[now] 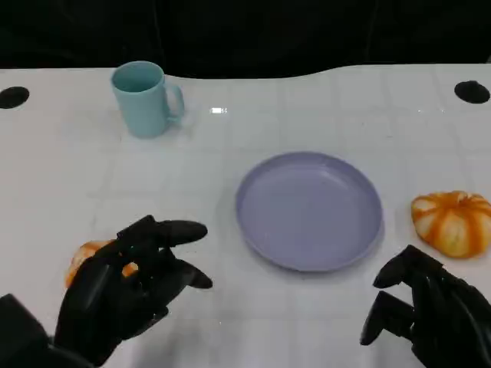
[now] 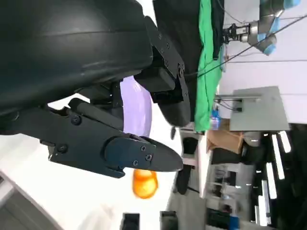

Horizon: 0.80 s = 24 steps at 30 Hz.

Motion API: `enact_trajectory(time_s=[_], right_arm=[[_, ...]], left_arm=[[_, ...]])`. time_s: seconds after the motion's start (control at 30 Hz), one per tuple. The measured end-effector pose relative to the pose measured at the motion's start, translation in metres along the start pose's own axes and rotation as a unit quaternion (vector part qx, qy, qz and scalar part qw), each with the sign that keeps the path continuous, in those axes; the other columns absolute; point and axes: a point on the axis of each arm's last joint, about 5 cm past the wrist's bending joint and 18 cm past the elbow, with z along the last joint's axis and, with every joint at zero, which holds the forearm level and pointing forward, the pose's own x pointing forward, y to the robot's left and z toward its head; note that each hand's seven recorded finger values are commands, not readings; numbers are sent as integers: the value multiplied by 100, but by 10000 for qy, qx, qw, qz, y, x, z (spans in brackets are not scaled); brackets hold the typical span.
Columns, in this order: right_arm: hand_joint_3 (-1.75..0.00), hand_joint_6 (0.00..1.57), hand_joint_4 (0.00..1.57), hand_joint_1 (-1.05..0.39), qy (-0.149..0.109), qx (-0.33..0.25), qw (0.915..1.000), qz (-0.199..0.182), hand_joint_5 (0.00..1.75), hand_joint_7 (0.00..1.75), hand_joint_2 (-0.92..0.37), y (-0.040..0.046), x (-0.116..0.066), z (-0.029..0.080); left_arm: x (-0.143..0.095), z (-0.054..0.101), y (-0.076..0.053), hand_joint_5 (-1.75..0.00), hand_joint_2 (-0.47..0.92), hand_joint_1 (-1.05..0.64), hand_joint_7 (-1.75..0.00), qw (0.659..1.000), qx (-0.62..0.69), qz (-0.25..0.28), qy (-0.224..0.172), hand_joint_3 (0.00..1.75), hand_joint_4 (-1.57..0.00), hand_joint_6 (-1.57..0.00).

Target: Grasp the bread from the table and place it into the plate.

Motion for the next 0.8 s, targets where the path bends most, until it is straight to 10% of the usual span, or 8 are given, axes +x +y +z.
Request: enact_trajectory(time_s=[0.37, 0.8], right_arm=[[-43, 42, 60, -53, 5, 13, 10000, 18, 175, 167, -92, 2, 1, -1], [-44, 42, 59, -53, 17, 5, 10000, 27, 175, 168, -92, 7, 2, -6]], left_arm=[[22, 376, 44, -55, 88, -52, -1, 9688, 2478, -4, 99, 0, -30, -50], [8, 666, 141, -32, 86, -51, 0, 8558, 5145, -380, 374, 0, -12, -31]])
